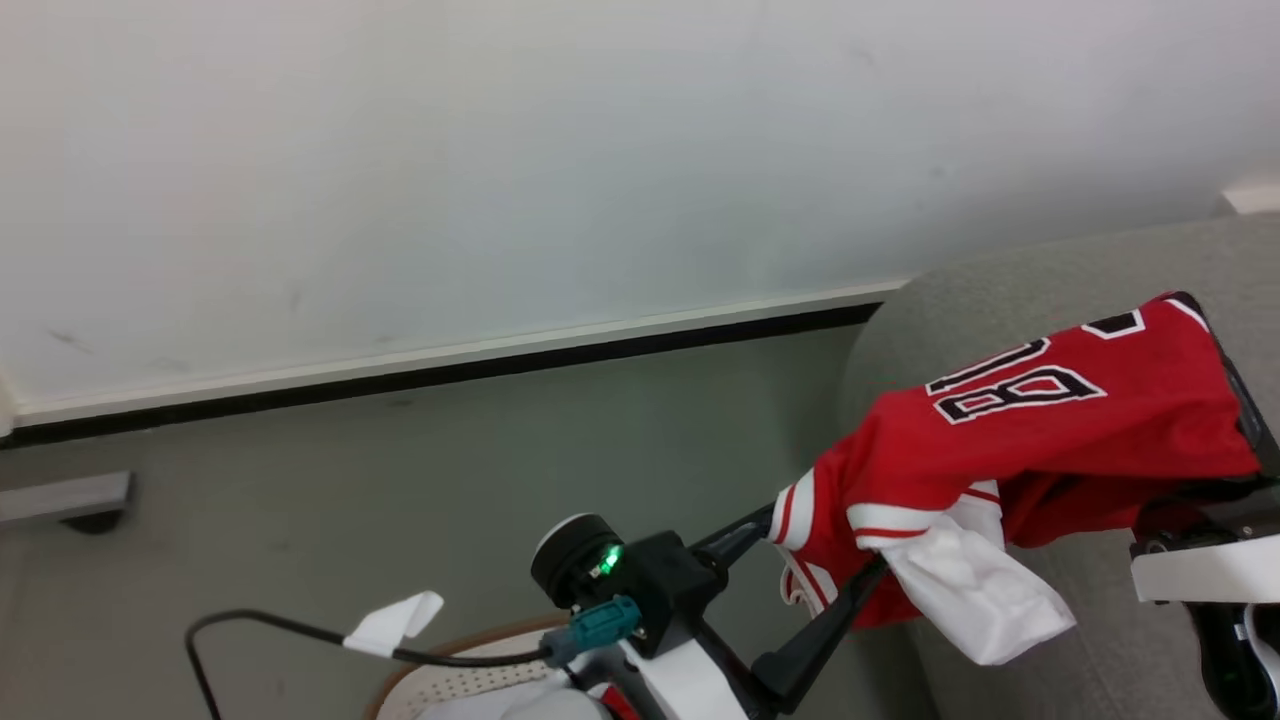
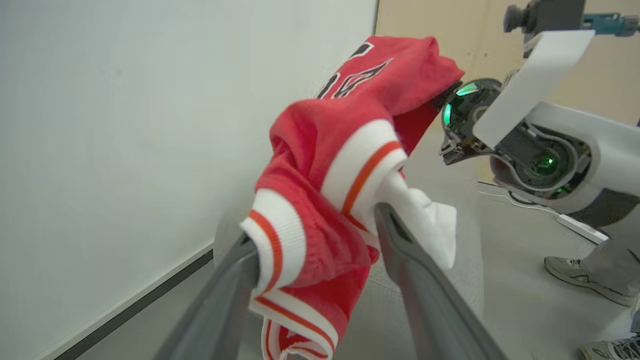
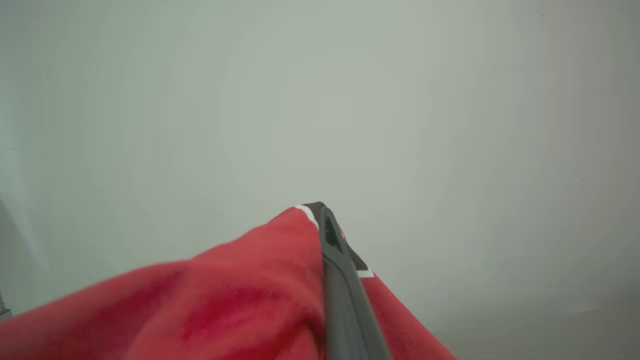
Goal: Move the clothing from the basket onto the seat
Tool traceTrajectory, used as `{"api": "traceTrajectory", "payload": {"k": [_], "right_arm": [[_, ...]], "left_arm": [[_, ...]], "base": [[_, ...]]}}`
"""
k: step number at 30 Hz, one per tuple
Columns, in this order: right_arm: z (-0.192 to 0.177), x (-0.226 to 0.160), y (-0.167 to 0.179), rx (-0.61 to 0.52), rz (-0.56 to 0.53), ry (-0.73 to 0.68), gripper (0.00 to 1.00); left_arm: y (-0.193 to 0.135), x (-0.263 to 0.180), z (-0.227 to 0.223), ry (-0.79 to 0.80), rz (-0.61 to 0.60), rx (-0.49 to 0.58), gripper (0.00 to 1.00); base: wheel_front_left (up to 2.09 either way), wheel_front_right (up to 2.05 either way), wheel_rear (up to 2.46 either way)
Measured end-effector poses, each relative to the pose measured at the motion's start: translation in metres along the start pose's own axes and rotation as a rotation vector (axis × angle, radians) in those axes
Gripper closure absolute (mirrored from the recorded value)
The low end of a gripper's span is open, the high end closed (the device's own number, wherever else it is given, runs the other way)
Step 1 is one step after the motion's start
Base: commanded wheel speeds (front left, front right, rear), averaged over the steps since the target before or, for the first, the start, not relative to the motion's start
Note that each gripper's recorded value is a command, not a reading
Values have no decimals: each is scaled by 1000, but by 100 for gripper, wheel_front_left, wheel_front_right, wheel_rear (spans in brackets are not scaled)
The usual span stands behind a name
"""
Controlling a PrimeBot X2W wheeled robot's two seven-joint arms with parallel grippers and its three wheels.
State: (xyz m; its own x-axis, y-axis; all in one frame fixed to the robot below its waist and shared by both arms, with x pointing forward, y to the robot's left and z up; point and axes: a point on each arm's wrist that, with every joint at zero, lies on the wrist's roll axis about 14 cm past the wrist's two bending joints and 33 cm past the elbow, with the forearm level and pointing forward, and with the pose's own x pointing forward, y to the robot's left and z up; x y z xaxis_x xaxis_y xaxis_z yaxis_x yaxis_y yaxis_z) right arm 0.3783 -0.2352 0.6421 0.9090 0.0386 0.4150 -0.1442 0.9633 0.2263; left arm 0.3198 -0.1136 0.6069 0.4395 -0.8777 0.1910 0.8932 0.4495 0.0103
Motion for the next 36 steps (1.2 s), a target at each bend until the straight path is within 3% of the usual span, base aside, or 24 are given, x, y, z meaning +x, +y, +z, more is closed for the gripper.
{"api": "traceTrajectory", "payload": {"k": [10, 19, 29, 36], "right_arm": [[63, -53, -77, -141, -272, -110, 100], [81, -97, -103, -215, -424, -103, 100], [68, -108, -111, -251, -464, -38, 100], [53, -76, -111, -269, -397, 21, 100]], "left_arm": [[-48, 30, -32, 44, -227, -50, 0], [-69, 49, -42, 38, -332, -92, 0], [-63, 60, -40, 11, -332, -91, 0], [-47, 65, -42, 7, -308, -76, 0]], "base": [[0, 0, 0], [0, 0, 0], [0, 0, 0], [0, 0, 0]]}}
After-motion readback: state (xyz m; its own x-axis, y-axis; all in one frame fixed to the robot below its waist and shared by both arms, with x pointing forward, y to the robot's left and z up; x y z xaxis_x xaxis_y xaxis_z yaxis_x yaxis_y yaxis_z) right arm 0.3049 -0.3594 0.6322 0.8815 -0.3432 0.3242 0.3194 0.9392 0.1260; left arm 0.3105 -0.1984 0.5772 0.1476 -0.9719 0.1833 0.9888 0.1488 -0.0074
